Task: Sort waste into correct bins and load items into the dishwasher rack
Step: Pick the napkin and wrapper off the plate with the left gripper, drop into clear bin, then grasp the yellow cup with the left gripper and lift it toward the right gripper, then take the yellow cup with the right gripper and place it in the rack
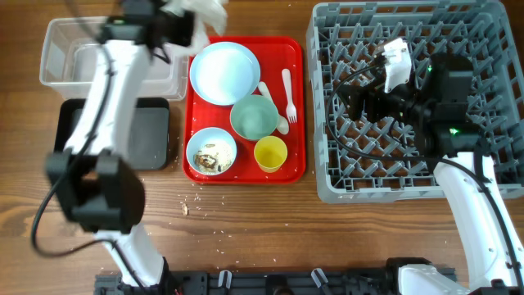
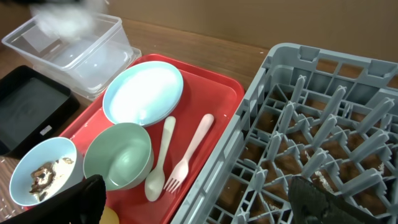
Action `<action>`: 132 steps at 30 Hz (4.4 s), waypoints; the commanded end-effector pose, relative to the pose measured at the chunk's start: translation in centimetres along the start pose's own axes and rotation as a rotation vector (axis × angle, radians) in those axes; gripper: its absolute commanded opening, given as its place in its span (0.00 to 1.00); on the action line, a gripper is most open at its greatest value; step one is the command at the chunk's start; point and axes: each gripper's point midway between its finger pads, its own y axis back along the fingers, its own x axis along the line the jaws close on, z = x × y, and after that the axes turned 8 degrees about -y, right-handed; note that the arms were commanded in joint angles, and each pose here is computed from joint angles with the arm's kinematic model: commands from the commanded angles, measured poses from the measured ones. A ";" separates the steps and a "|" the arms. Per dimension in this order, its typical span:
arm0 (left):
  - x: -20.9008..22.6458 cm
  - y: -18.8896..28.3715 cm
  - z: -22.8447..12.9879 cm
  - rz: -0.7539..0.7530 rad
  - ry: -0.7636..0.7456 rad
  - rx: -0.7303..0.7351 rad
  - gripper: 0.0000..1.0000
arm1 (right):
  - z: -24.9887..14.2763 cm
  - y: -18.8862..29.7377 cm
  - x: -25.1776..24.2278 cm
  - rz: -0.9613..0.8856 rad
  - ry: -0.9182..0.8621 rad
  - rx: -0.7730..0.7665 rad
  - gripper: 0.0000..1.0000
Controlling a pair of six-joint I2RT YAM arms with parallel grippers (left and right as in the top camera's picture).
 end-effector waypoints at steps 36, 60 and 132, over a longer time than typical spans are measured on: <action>-25.0 2.9 -20.7 -0.360 0.155 0.825 0.73 | 0.8 -0.1 0.4 0.019 -0.068 -0.016 1.00; -21.6 12.9 -0.4 -1.391 0.391 0.062 0.04 | 3.2 -1.4 10.7 0.780 -0.048 -0.073 0.99; -4.3 -0.9 -9.6 -0.178 0.457 0.262 0.76 | -3.5 -1.0 3.1 -0.118 -0.183 0.539 0.80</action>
